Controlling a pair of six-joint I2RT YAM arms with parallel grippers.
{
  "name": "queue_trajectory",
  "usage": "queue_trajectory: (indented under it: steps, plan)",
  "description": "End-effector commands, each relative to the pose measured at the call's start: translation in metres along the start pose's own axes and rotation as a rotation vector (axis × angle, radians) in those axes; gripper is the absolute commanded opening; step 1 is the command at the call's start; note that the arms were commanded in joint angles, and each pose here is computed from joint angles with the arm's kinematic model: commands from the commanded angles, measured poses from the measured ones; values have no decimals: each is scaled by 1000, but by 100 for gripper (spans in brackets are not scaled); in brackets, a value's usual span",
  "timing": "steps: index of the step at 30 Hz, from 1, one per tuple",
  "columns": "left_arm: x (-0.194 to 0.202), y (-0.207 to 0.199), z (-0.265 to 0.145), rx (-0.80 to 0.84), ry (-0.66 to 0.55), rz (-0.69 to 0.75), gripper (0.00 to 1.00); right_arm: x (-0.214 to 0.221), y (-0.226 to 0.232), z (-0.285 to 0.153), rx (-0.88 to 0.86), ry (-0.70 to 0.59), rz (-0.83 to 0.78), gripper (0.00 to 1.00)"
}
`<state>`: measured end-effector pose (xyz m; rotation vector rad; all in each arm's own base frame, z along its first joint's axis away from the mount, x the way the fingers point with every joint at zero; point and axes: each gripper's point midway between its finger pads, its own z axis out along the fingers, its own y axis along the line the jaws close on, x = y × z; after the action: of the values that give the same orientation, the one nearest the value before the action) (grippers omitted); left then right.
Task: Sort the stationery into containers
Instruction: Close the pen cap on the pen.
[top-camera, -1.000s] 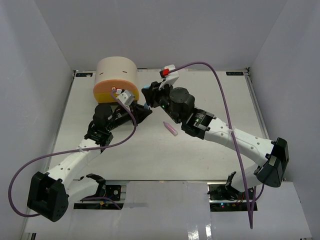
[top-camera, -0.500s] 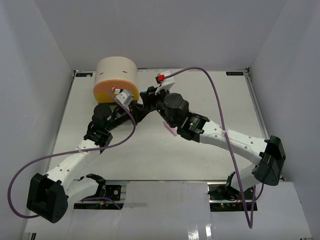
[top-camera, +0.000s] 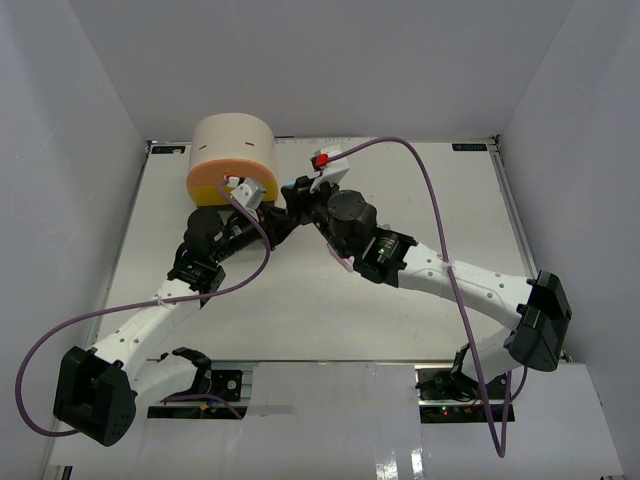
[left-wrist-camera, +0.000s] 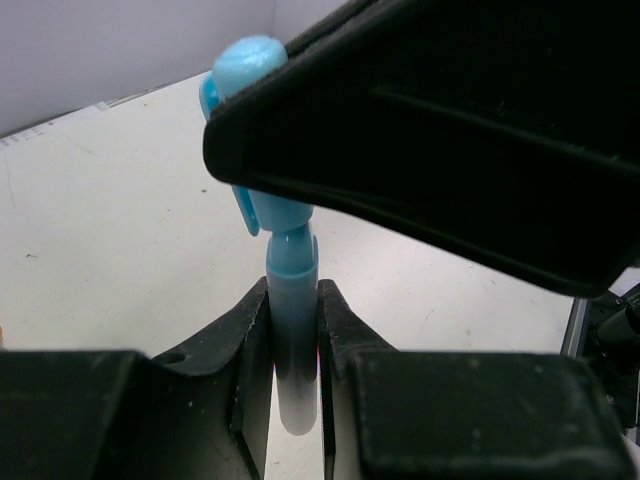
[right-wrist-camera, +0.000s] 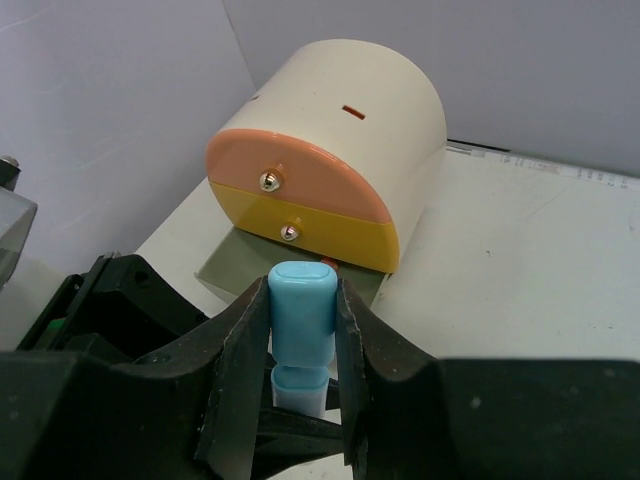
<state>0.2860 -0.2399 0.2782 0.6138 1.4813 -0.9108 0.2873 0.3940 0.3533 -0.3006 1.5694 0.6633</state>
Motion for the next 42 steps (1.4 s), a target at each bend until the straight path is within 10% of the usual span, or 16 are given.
queue_trajectory:
  steps: [1, 24, 42]
  plan:
    - [-7, -5, -2, 9, -34, 0, 0, -18, -1, -7, 14, -66, 33, 10]
    - [-45, -18, -1, 67, -180, 57, 0, -3, 5, -28, 17, -37, 63, 27]
    - [-30, -18, 1, 86, -145, 48, 0, -26, 7, -55, -21, -60, 55, 75]
